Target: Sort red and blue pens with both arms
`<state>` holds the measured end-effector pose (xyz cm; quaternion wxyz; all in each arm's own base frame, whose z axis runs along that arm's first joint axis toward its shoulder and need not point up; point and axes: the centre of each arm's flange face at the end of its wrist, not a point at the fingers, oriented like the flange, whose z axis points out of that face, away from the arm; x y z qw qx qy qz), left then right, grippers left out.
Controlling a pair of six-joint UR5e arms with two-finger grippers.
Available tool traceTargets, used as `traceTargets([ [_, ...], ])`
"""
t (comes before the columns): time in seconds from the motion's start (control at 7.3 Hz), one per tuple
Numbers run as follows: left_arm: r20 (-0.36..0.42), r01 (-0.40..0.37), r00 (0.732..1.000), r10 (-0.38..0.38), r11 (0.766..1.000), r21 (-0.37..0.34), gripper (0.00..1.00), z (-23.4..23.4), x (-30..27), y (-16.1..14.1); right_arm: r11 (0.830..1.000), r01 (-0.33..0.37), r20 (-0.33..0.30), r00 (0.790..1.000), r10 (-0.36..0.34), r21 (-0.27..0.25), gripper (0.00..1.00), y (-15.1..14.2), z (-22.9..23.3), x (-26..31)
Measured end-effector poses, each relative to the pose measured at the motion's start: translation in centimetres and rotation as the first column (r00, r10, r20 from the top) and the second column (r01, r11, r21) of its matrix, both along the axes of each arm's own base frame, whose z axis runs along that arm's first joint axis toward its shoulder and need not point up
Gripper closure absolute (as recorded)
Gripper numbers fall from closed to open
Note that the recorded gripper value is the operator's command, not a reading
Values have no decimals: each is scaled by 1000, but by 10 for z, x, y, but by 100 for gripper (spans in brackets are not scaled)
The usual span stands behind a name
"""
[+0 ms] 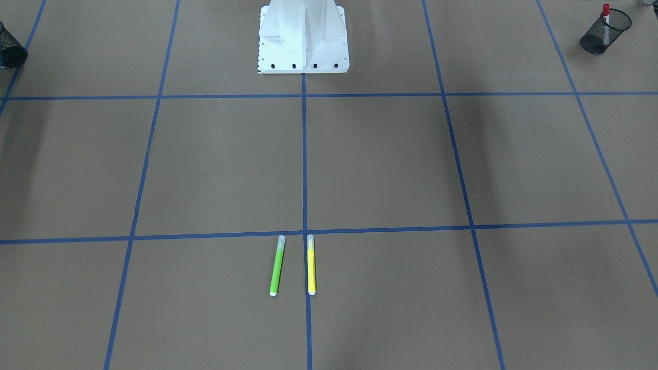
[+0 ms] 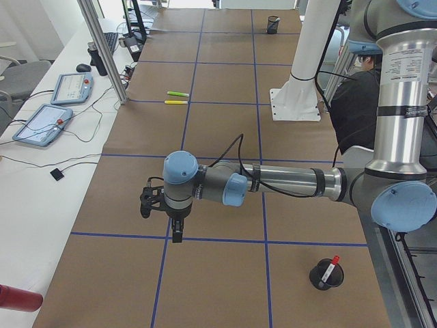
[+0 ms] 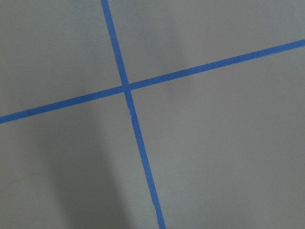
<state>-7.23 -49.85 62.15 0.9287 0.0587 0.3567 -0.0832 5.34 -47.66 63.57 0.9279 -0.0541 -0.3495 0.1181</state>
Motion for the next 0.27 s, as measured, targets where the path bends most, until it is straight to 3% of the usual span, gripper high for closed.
traceTargets([
  [0.27,0,-1,1000,1,1000,-4,0,3,0,0,1000,0,0,1000,0,0,0,0,0,0],
])
